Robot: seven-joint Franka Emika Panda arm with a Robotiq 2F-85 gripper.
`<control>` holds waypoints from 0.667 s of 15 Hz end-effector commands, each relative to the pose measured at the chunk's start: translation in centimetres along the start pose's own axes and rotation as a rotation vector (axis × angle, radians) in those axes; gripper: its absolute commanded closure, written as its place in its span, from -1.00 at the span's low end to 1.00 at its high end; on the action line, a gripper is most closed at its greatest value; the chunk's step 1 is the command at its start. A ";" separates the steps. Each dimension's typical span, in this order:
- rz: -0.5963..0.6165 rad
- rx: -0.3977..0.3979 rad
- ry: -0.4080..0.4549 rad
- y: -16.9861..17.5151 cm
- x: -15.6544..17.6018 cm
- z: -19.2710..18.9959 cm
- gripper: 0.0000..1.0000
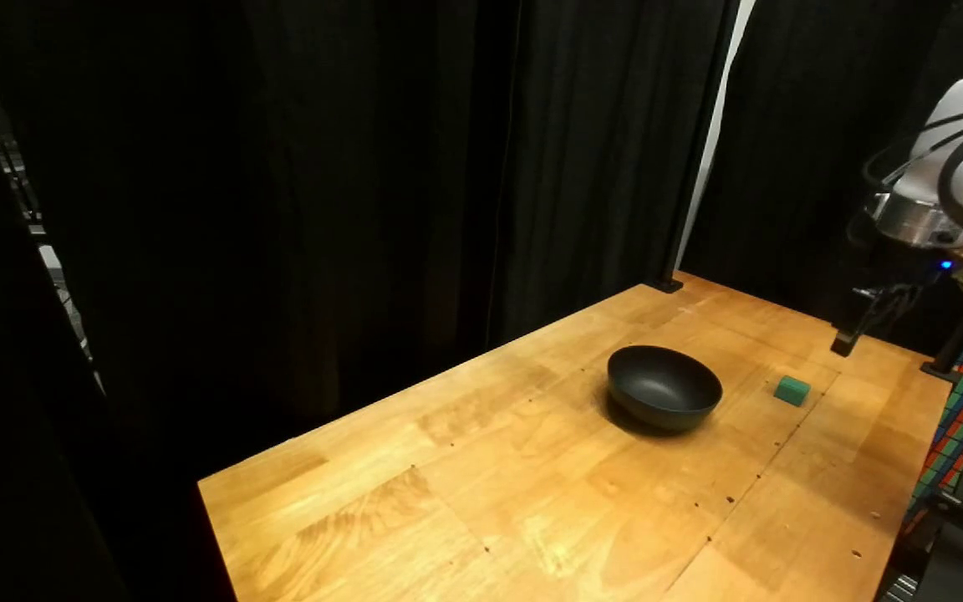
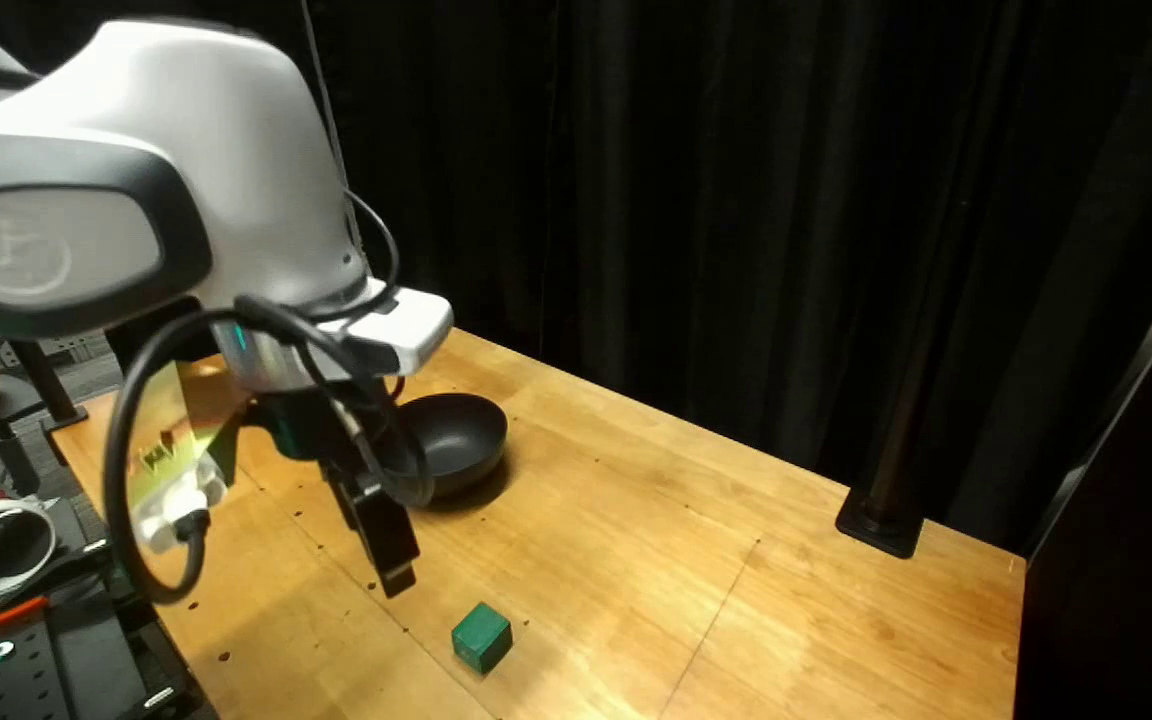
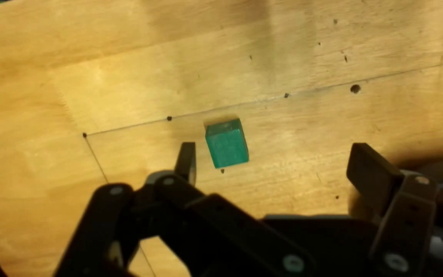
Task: Put the block in the bowl
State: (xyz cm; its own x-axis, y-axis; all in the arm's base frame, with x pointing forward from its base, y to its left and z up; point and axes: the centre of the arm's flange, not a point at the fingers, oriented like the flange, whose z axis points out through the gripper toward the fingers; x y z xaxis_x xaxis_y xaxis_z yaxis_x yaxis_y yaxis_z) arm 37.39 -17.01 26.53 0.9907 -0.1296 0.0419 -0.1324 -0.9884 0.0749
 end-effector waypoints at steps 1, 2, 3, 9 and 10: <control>0.050 0.027 0.005 0.5 1.5 5.1 -1.00; 0.066 0.034 0.005 0.5 1.6 6.2 -1.00; 0.085 0.041 0.015 0.5 1.7 7.0 -1.00; 0.143 0.040 0.077 0.0 3.6 10.5 -1.00; 0.145 0.030 0.091 0.0 4.0 11.0 -1.00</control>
State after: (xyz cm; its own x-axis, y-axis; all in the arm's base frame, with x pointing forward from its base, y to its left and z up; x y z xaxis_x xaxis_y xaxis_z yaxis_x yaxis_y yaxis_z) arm 39.81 -17.29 17.78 0.9597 -0.2670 0.0880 -0.2697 -0.9627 0.0202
